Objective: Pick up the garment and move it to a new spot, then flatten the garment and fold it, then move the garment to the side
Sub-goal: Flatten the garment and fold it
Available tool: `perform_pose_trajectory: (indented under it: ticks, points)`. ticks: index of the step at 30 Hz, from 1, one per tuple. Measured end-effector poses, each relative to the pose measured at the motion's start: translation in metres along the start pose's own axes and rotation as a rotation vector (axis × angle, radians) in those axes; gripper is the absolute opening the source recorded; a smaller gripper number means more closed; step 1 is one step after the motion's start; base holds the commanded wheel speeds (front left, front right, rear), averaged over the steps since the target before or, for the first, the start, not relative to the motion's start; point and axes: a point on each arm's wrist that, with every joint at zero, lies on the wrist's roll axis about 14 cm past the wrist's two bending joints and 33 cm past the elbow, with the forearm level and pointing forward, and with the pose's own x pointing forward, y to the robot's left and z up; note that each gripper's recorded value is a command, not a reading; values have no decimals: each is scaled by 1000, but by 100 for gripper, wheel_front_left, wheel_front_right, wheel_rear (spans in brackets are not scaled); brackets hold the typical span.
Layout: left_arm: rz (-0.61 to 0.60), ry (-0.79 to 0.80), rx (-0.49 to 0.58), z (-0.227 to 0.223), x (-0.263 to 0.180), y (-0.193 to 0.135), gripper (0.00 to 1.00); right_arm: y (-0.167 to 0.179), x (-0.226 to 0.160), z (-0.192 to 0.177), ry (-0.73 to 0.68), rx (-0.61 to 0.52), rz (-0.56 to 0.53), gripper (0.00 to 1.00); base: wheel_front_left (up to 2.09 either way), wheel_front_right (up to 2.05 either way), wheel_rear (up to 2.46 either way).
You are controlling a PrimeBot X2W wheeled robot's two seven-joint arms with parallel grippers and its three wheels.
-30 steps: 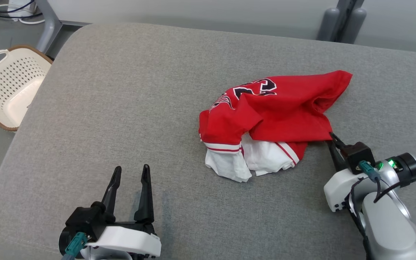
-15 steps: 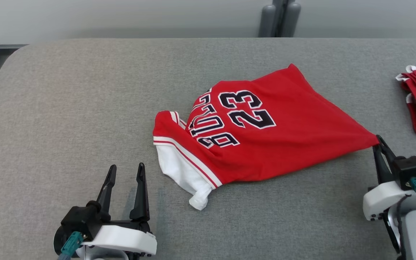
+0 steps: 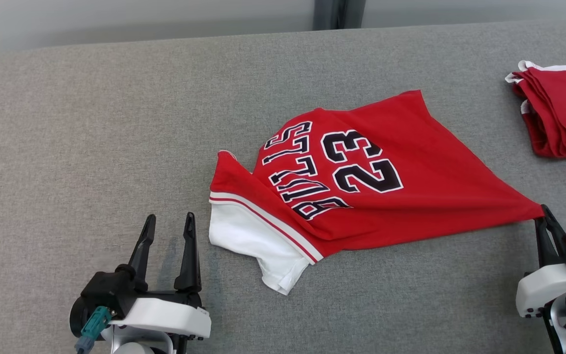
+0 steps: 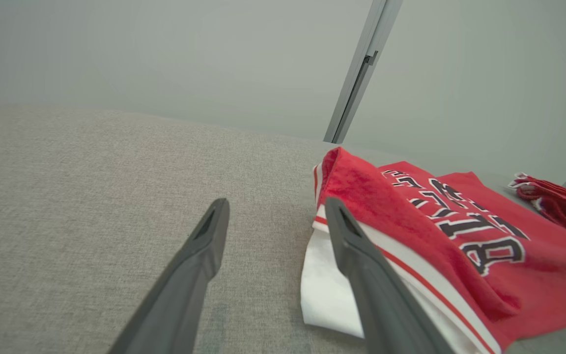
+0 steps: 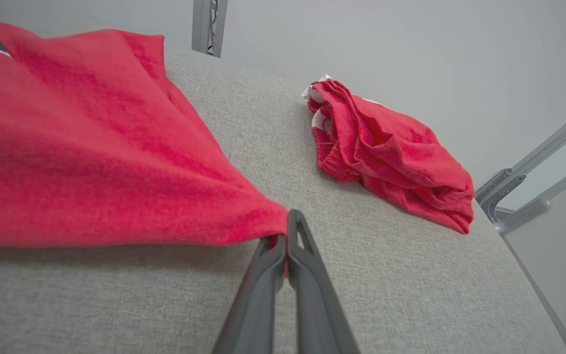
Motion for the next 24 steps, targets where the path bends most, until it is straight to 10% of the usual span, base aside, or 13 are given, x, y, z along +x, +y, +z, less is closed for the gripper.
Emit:
perform_pose_trajectory:
  ticks: [2, 5, 24]
  points:
    - [-6, 5, 0, -2, 1, -1, 100, 0, -2, -3, 9, 1, -2, 39, 0, 0, 0]
    - [-10, 7, 1, -3, 3, -2, 100, 4, -6, -7, 12, 9, 3, 97, 0, 0, 0]
    - [-89, 10, 40, -1, 15, -17, 100, -52, -49, 29, -133, 49, -182, 100, 0, 0, 0]
